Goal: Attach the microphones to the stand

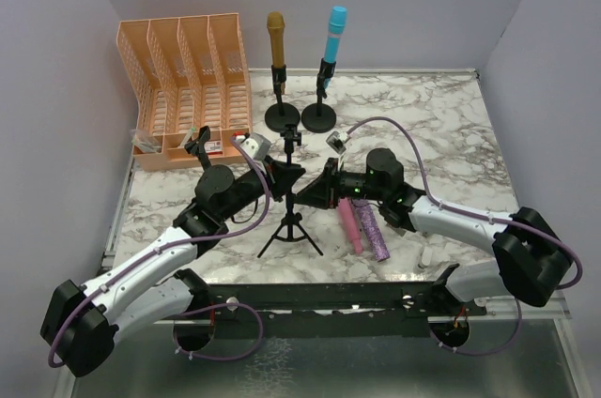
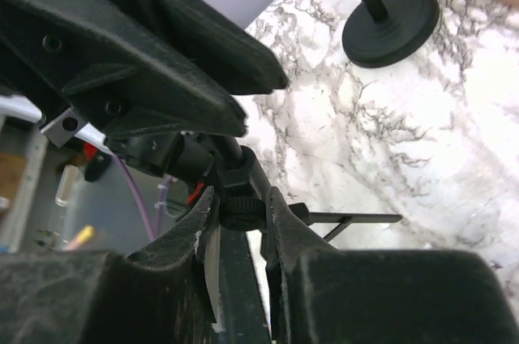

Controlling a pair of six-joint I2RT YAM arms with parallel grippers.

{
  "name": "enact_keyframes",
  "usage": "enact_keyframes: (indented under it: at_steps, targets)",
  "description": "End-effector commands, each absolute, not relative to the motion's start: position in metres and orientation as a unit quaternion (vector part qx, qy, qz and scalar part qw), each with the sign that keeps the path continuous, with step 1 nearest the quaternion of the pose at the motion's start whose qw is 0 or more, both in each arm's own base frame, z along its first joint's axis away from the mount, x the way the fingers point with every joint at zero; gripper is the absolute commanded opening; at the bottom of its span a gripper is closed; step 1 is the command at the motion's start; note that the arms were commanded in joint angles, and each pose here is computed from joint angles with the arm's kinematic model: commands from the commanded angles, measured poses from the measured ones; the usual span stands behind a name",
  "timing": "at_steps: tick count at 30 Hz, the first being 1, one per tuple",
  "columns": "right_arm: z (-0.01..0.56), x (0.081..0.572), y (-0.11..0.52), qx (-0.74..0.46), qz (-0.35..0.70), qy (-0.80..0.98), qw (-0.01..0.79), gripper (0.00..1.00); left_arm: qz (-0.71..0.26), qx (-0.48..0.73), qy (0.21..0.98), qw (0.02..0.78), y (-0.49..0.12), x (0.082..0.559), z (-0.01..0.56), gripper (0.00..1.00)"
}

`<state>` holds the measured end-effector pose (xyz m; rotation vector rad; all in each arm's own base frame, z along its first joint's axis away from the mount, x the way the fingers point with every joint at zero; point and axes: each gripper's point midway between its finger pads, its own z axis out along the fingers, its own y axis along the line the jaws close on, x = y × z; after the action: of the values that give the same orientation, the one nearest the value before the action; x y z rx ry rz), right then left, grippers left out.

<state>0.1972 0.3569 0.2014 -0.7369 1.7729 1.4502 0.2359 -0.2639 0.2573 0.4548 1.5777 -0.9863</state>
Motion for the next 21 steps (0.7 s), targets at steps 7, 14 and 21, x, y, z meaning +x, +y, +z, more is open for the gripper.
enact_keyframes:
  at_steps: [7,14,21]
  targets:
    - [0.200,0.224,0.355,0.079,0.584,0.784,0.193,0.01,-0.416,0.184,0.614,0.646,-0.253,0.238,0.296,0.00]
    - [0.218,0.217,0.356,0.155,0.627,0.753,0.125,0.24,-0.403,0.177,0.603,0.665,-0.247,0.242,0.301,0.00]
    - [0.249,0.209,0.353,-0.069,0.636,0.707,0.303,0.63,-0.421,0.159,0.608,0.654,-0.248,0.241,0.303,0.00]
